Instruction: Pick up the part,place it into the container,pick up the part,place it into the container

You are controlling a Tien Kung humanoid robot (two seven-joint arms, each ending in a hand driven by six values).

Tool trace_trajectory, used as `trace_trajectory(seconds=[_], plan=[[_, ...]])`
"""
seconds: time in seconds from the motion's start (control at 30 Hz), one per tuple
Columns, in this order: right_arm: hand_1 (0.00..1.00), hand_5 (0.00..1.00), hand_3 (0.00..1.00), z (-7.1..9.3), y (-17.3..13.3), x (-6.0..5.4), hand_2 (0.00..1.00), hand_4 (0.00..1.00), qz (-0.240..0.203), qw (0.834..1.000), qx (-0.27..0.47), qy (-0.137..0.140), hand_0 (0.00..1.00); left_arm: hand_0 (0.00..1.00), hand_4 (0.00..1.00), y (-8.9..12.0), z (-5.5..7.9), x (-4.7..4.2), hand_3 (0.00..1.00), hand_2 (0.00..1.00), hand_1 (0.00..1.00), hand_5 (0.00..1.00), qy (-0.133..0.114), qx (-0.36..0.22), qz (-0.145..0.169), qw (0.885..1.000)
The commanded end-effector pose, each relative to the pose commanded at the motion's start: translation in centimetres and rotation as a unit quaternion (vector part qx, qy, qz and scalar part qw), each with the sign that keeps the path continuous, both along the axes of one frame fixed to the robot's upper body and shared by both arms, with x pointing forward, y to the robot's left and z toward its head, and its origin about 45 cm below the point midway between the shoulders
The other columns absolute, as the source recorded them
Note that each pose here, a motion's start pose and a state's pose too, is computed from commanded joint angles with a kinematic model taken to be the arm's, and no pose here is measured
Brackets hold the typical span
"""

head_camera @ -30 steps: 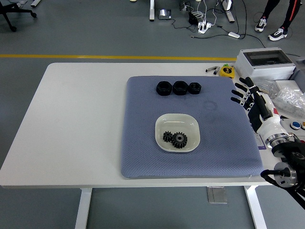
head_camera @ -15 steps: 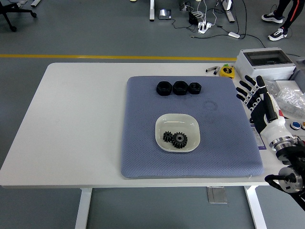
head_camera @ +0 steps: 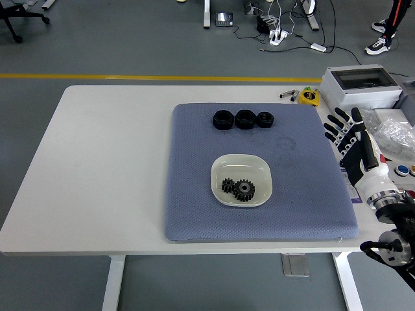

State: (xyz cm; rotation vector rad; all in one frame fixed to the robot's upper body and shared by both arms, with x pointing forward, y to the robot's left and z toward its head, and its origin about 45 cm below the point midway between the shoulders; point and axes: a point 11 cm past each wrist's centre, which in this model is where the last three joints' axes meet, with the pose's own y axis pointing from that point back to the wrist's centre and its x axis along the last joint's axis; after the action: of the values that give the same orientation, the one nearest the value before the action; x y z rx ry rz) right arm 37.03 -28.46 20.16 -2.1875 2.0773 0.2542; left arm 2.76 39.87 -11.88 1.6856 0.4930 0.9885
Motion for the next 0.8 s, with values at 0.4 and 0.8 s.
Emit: trace_trajectory(seconds=[0.4, 0.8], plan=[[0.876, 0.906, 0.909, -0.11, 0.21, -0.06, 0.889, 0.998, -0.002, 1.000, 0.005, -0.004, 0.957, 0.692, 0.660, 0.18, 0.05, -0.01, 0.635, 0.730, 0.703, 0.657, 0.000, 0.001, 0.001, 1.000], [0.875, 0.908, 0.908, -0.21, 0.00, -0.11, 0.885, 0.998, -0.010, 1.000, 0.025, -0.004, 0.954, 0.692, 0.659, 0.08, 0.02, -0.01, 0.637, 0.730, 0.703, 0.654, -0.001, 0.000, 0.001, 1.000]])
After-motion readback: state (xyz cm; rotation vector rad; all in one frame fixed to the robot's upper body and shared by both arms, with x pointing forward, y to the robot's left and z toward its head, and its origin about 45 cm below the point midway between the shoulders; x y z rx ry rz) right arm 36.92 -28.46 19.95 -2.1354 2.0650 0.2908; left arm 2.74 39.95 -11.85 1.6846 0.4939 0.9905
